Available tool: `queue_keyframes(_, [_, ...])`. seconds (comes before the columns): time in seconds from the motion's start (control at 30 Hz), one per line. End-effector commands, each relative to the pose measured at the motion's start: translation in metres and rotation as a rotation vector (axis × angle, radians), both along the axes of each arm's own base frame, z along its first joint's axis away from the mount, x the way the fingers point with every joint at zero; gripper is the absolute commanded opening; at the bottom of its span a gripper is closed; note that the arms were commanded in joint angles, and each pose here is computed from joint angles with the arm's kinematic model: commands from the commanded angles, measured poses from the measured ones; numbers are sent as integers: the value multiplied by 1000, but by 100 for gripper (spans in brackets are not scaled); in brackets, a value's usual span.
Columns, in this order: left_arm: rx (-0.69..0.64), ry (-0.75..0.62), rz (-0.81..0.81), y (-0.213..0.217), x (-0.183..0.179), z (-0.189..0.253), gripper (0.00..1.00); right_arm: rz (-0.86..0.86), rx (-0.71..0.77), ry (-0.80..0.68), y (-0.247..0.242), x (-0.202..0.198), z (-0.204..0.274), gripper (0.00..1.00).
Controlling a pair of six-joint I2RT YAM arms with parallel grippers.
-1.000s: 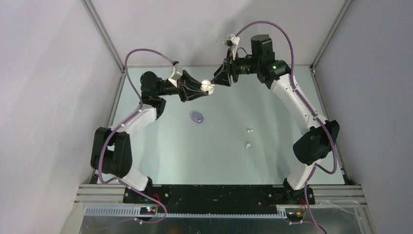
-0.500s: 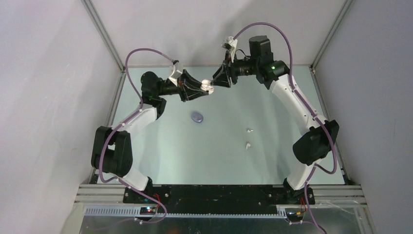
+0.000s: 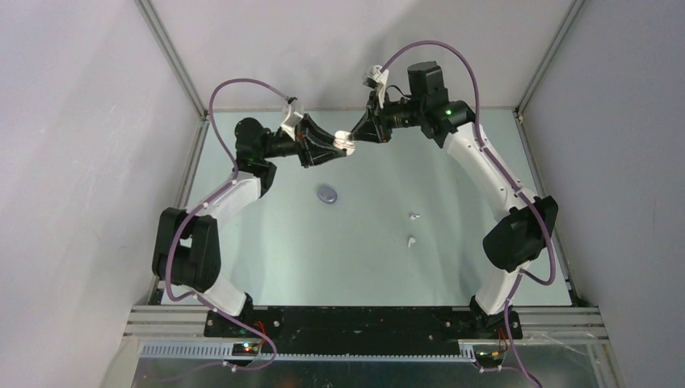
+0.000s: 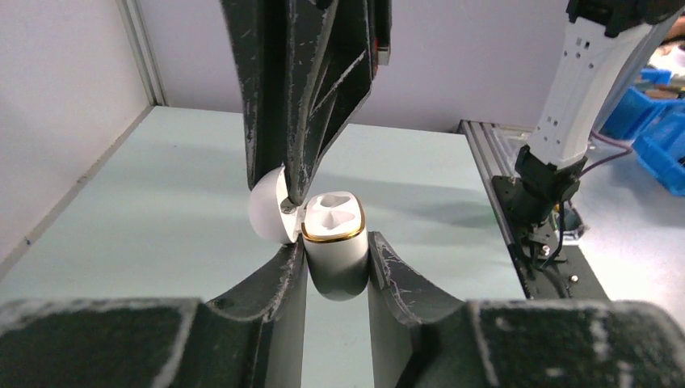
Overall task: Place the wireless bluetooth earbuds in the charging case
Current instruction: Pass from the left arm to the right
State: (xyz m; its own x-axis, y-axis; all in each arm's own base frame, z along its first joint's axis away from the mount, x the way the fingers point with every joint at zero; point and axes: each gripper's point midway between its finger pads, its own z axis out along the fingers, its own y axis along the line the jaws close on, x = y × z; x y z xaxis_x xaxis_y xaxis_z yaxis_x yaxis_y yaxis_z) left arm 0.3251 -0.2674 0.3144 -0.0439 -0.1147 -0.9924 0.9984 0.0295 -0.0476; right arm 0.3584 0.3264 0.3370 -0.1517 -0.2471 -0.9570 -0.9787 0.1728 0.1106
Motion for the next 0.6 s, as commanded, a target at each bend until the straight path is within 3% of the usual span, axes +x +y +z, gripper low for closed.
queue_keyframes(0.0, [-53, 53, 64, -2, 16, 21, 20, 17, -4, -143, 0, -4, 27, 12])
queue_keyframes(0.1, [-39, 150, 93, 0, 20, 11, 33, 1, -60, -283, -7, 1, 34, 7])
queue_keyframes(0.2, [-18, 149, 111, 2, 19, 6, 47, -17, -98, -379, -12, 1, 43, 1])
queue_keyframes(0.4, [-12, 82, 146, 6, 16, 5, 55, -20, -162, -492, -11, -2, 45, 0])
queue_keyframes(0.57, [-10, 52, 145, 7, 13, 6, 55, -17, -181, -518, -5, -5, 44, 0])
